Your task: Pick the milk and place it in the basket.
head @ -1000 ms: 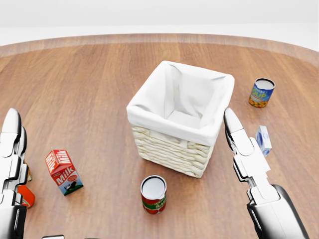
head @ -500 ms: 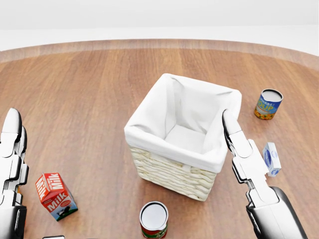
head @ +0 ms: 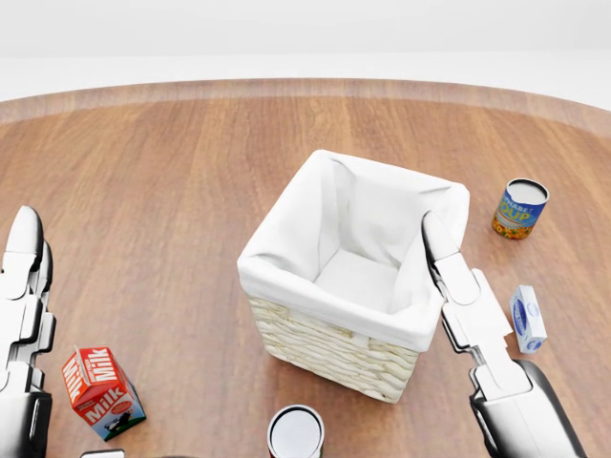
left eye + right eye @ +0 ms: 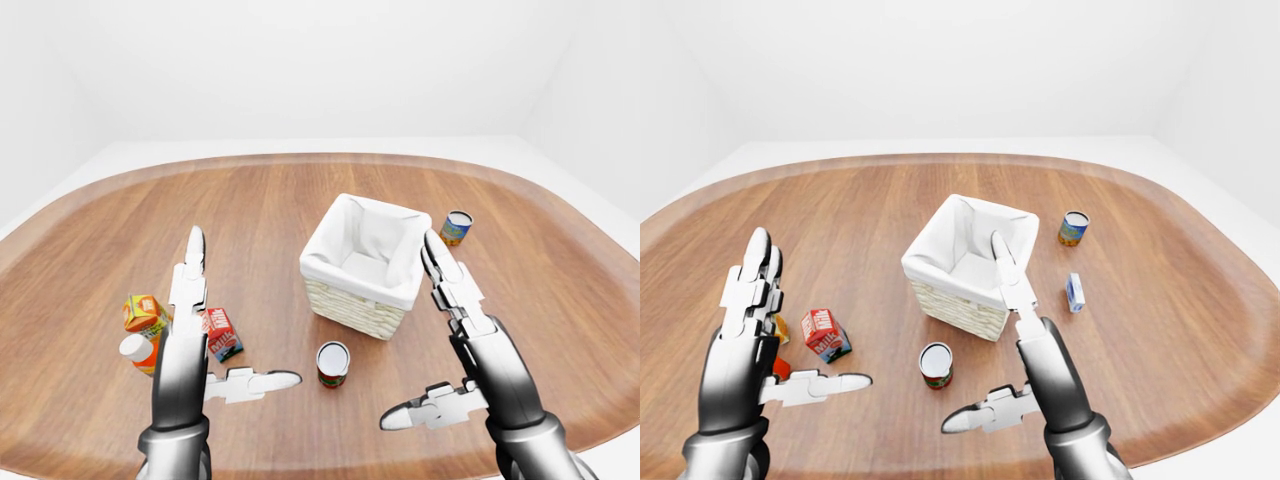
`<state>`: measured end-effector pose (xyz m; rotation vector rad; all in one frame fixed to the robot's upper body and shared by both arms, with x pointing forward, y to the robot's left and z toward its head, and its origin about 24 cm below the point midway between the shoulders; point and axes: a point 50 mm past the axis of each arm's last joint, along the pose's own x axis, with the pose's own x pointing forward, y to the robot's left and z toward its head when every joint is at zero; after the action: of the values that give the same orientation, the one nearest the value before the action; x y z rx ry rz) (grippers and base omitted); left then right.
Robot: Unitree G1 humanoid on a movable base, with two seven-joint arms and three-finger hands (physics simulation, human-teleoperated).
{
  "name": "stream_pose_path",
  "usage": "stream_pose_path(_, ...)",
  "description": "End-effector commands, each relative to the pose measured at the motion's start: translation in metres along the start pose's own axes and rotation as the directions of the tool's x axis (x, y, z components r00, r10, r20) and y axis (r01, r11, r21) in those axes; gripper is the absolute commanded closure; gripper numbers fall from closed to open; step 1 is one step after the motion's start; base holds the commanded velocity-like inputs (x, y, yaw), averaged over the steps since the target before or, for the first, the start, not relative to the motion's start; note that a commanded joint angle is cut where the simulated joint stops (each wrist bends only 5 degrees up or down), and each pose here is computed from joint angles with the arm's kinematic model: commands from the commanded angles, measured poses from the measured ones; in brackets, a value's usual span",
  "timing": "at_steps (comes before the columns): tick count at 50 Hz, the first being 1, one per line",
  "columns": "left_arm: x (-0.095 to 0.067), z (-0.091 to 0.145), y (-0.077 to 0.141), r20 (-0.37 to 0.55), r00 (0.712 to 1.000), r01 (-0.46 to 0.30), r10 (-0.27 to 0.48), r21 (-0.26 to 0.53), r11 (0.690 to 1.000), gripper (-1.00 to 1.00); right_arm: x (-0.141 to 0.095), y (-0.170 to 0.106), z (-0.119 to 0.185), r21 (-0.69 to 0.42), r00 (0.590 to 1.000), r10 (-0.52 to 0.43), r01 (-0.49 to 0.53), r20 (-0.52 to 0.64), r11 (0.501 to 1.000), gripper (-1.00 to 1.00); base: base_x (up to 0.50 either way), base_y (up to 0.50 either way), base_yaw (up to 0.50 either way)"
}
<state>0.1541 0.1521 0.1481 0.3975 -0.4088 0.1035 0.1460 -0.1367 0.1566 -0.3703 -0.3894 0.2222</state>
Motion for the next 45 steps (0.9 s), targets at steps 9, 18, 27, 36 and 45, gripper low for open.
stream_pose_path(9,0.004,-0.008,-0.001,-0.013,1.0,-0.008,0.008,0.015,1.0,-1.0,-0.001,0.001,0.0,0.001,1.0,0.007,-0.007,0.014,1.0,-1.0,0.14,0.0,0.0)
stream_pose_path(18,0.013,-0.018,0.009,-0.049,0.997,-0.057,0.062,0.105,0.993,-1.0,-0.002,0.001,0.0,-0.001,1.0,0.008,-0.008,0.017,1.0,-1.0,0.0,0.0,0.0)
stream_pose_path(27,0.023,-0.037,0.018,-0.072,0.992,-0.09,0.106,0.194,0.977,-1.0,-0.002,0.002,0.001,0.001,1.0,0.01,-0.01,0.02,1.0,-1.0,0.0,0.0,0.0)
stream_pose_path(36,0.028,-0.065,0.012,-0.11,0.988,-0.08,0.11,0.248,0.966,-1.0,-0.002,0.0,0.002,0.008,1.0,0.007,-0.008,0.022,1.0,-1.0,0.0,0.0,0.0)
stream_pose_path(45,0.027,-0.08,0.006,-0.16,0.982,-0.053,0.099,0.268,0.962,-1.0,-0.002,0.0,0.001,0.01,1.0,0.008,-0.008,0.02,1.0,-1.0,0.0,0.0,0.0)
